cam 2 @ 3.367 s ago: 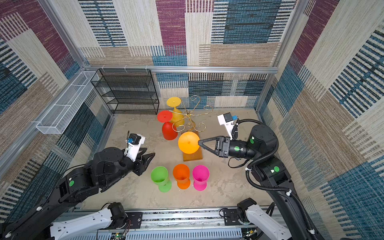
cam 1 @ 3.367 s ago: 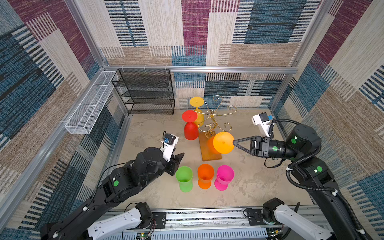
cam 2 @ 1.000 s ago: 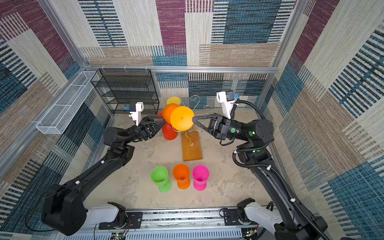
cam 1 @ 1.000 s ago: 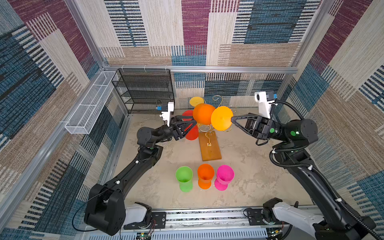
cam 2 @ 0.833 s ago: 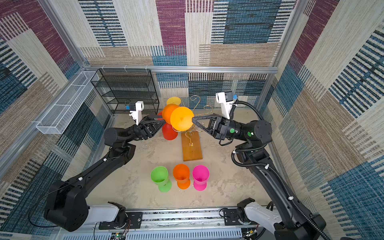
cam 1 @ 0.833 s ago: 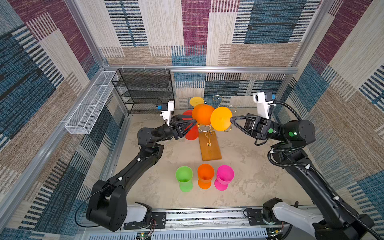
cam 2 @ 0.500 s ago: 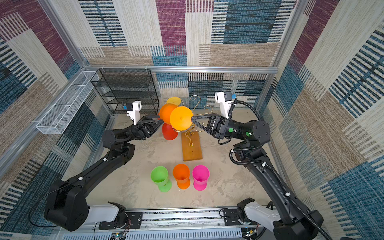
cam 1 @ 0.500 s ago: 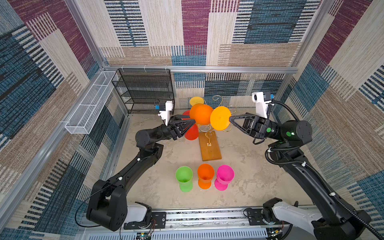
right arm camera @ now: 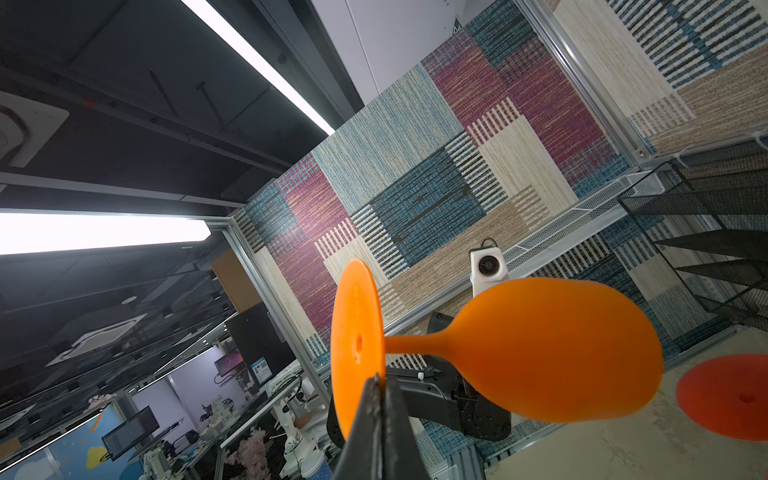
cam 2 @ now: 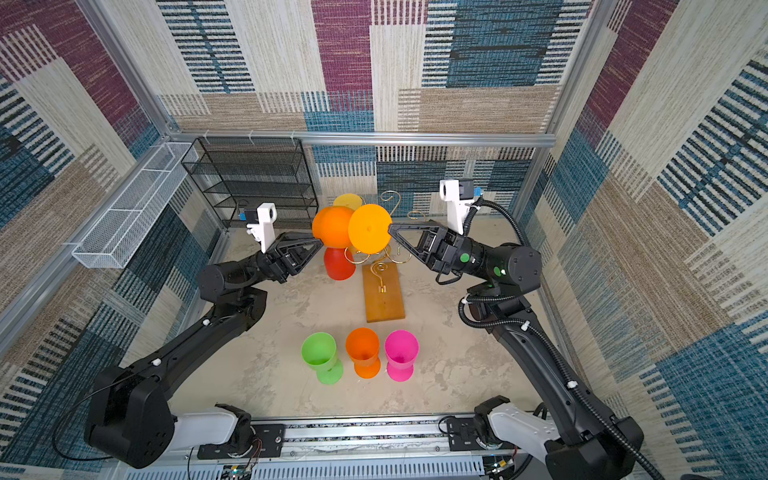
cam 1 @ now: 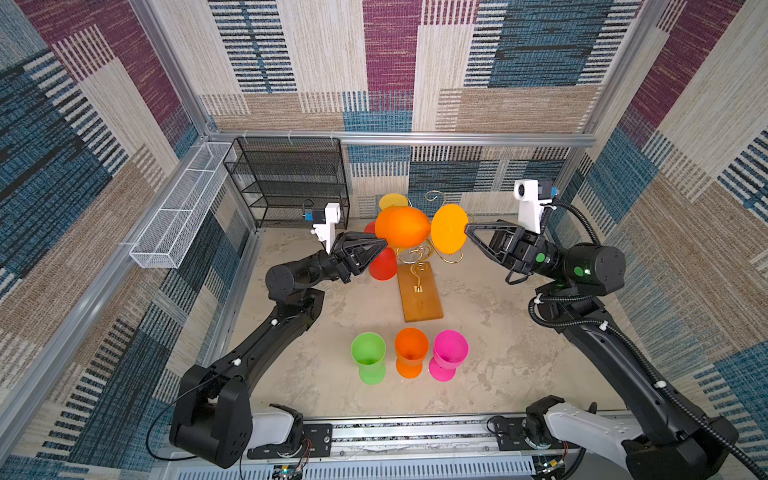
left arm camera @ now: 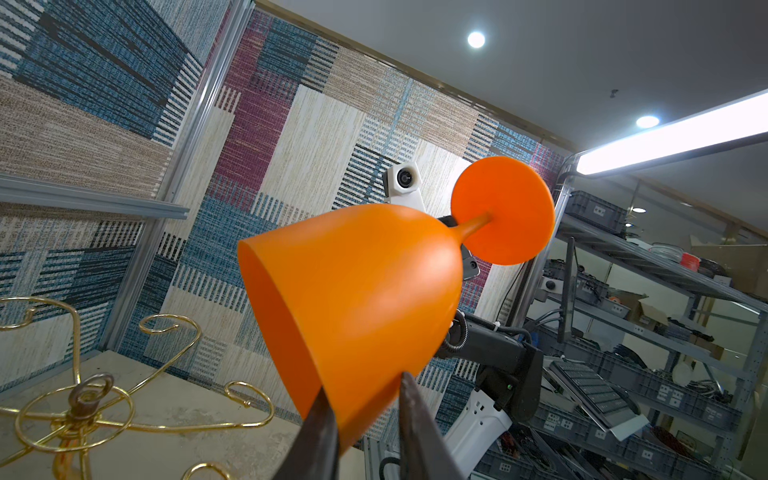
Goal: Take the wine glass off the wine glass rack
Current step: 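Close the left gripper on the orange glass bowl and open the right gripper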
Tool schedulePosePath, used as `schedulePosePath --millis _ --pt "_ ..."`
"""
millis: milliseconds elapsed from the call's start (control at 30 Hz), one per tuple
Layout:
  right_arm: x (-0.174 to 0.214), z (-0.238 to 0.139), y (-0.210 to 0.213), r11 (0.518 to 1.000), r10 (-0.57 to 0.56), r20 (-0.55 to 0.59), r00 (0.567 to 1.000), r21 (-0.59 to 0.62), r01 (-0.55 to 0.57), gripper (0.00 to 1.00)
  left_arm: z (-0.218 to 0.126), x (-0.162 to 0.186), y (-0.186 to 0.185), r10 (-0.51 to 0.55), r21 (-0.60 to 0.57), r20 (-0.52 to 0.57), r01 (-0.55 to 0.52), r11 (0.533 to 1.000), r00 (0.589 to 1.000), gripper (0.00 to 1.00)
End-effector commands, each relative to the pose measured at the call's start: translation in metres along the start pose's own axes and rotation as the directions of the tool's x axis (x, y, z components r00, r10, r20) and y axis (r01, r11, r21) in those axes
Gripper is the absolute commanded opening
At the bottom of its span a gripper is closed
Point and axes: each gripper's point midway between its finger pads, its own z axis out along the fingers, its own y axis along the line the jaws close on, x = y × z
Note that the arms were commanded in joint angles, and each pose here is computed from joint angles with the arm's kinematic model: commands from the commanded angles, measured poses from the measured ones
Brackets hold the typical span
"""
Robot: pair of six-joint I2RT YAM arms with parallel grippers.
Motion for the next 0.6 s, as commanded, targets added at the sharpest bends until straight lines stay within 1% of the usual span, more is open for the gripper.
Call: schedulePosePath --millis 0,367,567 --pt "0.015 -0.001 -0.023 0.995 0.094 -0.057 0.994 0.051 -0.091 0.0 0.0 -0.001 -0.017 0.011 0.046 -0.013 -0.01 0.999 1.0 0.23" --pt "0.017 -0.015 -0.054 0.979 0.181 -0.022 0.983 0.102 -0.178 0.0 -0.002 0.0 -0.024 0.02 0.054 -0.013 -0.019 0.998 1.0 0.23" --pt "0.017 -0.019 -0.067 0.971 0.212 -0.014 0.977 0.111 -0.21 0.0 -0.003 0.0 -0.028 0.025 0.059 -0.015 -0.024 0.998 1.0 0.23"
